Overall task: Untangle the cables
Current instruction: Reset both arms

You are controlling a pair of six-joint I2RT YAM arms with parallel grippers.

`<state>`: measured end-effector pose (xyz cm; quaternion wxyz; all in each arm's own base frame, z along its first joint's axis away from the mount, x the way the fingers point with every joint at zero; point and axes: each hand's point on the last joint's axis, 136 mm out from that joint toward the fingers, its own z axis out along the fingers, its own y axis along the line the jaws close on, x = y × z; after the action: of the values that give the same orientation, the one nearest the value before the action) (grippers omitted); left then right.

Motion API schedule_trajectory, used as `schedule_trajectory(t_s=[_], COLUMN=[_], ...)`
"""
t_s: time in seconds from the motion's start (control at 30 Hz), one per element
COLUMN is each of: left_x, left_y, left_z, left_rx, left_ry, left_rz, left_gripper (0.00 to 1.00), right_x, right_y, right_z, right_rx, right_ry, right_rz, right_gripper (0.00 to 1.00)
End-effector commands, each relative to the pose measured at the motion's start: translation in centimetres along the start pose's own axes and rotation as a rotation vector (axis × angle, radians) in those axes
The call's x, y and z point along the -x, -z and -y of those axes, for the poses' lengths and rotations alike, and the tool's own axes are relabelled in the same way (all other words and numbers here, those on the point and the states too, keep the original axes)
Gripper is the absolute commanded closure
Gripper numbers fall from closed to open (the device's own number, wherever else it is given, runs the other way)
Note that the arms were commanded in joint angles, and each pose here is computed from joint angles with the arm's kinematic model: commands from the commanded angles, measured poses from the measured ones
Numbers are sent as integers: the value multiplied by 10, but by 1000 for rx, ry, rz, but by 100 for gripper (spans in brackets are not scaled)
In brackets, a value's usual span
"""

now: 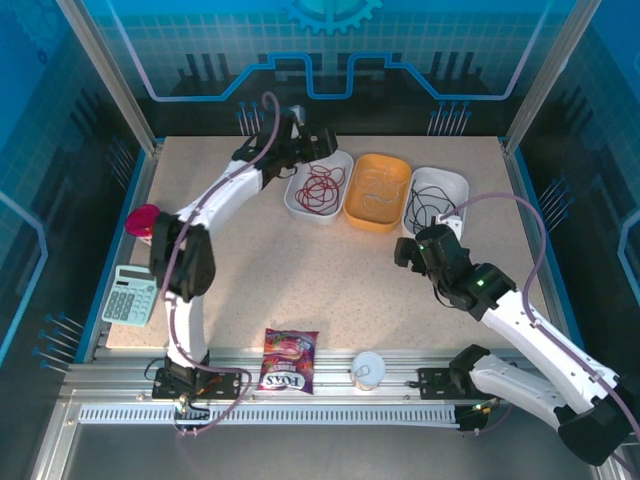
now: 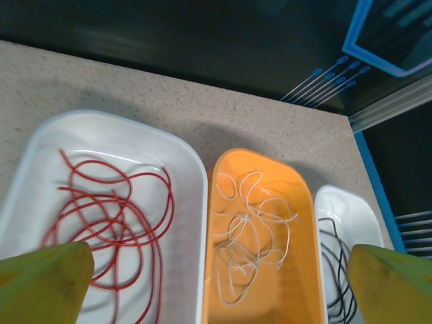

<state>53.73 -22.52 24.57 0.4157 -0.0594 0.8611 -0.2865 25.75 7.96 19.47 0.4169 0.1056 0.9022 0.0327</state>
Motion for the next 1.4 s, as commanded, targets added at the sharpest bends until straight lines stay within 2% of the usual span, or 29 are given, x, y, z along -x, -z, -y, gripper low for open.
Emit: schedule_trajectory(t_s=[0.0,0.2,0.33,0.5,0.63,0.8,0.93,1.2,1.37], left_x=[20,-3,-32,-75,-96,-107,-112,-117,-116], left_y=[53,132,173,208,230,239,237,225,218], left_z=[4,-43,-75,-115,-148,-175,-191,-220,-223], left_rx=[28,222,313,407,520,612,629,547,475], left_ry=[-75,-130,-148,-235,-300,-322,-310,-227,-255], left_rz=[144,241,277,319,384,461,497,488,510], left_gripper=[1,1,1,1,1,1,1,1,1], right_x=[5,4,8,13,18,24,26,35,31], right_y=[5,3,1,-6,-14,-22,-32,-34,-37], right_z=[16,31,40,46,46,50,46,51,58], right_rx=[-66,-120,-153,-167,-162,-175,-149,-103,-82], right_ry=[2,4,26,75,149,189,242,225,216], right_rz=[24,46,106,180,254,312,355,484,471], right_gripper=[0,0,0,0,0,0,0,0,0])
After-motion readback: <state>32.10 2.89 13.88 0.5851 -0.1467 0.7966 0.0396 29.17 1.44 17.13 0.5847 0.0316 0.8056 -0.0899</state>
